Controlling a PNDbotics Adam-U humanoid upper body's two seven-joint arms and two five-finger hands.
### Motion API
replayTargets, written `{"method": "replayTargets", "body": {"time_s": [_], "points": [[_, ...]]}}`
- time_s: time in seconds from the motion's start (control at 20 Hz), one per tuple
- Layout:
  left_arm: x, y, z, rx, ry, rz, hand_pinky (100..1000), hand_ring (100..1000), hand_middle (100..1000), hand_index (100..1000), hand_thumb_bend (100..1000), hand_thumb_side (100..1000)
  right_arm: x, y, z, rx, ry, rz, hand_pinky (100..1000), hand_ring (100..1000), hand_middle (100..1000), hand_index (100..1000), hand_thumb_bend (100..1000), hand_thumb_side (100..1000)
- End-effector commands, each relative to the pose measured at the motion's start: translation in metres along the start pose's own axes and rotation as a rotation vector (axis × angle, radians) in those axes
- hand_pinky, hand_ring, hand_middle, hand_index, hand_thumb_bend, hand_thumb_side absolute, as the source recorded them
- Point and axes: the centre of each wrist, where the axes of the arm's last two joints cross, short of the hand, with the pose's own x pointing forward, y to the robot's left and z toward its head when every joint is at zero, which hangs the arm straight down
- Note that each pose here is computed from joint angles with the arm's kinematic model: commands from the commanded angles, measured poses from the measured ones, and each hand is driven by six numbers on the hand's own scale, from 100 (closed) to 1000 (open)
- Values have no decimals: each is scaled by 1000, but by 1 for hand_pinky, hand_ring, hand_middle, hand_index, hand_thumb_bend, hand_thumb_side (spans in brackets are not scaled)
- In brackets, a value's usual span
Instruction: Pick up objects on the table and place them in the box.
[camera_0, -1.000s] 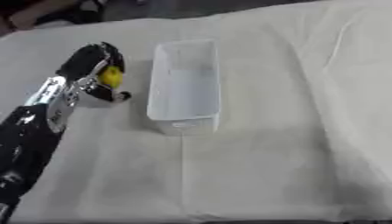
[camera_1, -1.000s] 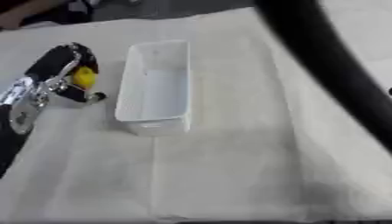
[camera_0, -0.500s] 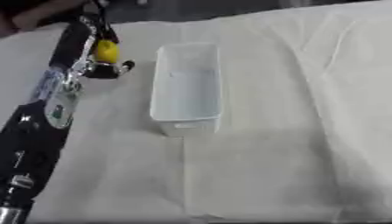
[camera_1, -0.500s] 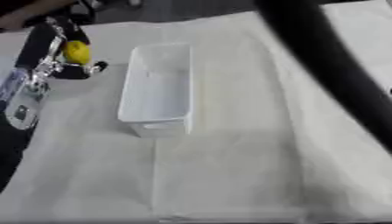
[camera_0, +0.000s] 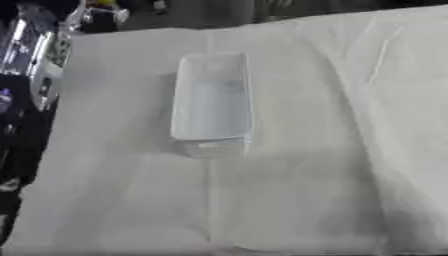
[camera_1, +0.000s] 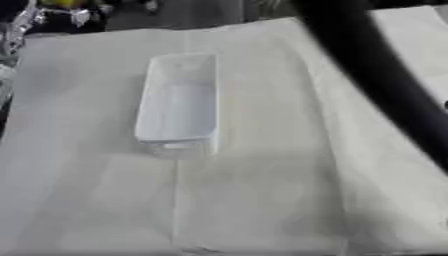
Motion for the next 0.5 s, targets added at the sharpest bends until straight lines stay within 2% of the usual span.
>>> {"method": "replayTargets", "body": {"time_s": [0.05, 0.2, 0.5], "points": [[6, 17, -13, 46, -22, -2, 100, 100, 100, 136, 479, 100, 3, -1, -3, 77, -76, 23, 649, 738, 861, 840, 100, 984], [26, 18, -21, 46, -43, 74, 100, 100, 100, 136, 479, 100, 3, -1, -4, 74, -77, 19, 650, 738, 861, 841, 100, 982], [52, 13, -20, 28, -44, 191, 100, 100, 100, 138, 479, 100, 2, 0, -4, 74, -78, 16, 650, 739, 861, 841, 100, 980]]}}
